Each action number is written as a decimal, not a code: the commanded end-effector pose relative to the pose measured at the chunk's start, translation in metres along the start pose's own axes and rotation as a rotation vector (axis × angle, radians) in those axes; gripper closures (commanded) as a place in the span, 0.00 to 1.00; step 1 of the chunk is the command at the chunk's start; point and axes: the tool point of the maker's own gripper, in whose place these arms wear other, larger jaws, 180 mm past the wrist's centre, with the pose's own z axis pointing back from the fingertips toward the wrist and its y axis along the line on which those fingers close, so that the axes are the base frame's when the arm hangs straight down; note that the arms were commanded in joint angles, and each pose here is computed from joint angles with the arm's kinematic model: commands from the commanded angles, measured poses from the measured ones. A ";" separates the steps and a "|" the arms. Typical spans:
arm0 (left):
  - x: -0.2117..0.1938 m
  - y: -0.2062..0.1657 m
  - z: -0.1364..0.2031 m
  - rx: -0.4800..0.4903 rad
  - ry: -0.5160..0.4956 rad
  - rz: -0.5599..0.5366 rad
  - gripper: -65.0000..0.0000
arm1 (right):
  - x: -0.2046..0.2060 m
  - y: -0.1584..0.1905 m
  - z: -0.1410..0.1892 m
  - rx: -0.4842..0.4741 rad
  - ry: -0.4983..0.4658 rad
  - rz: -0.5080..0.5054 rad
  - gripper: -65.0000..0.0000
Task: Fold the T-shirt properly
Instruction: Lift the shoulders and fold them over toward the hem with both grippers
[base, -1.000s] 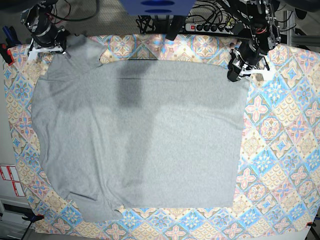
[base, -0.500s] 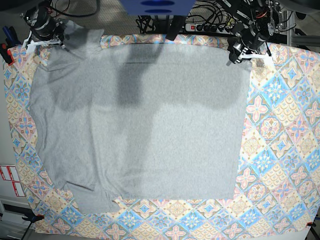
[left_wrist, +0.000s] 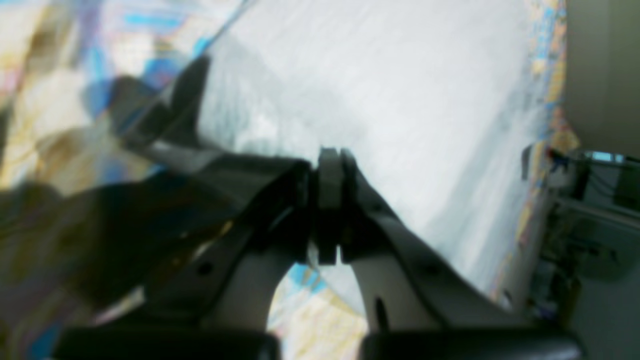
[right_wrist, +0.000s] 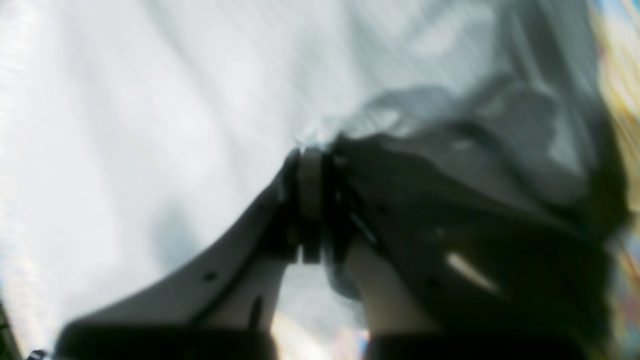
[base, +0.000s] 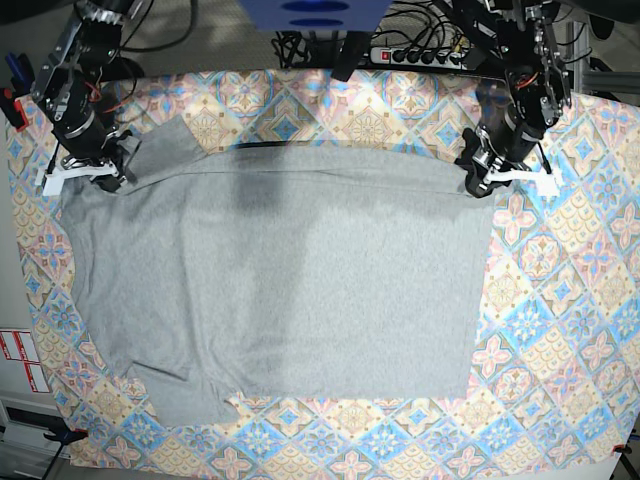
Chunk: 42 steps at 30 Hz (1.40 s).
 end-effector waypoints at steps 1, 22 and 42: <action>0.020 -0.018 -0.002 -0.049 -0.050 -0.019 1.00 | 0.018 0.006 -0.001 0.018 -0.046 0.007 1.00; 0.055 -0.069 -0.088 -0.056 -0.028 -0.093 1.00 | 0.100 0.047 -0.070 0.121 -0.104 -0.118 1.00; 0.047 -0.053 -0.105 0.003 0.022 -0.067 0.54 | 0.101 0.079 -0.097 0.153 -0.062 -0.030 0.67</action>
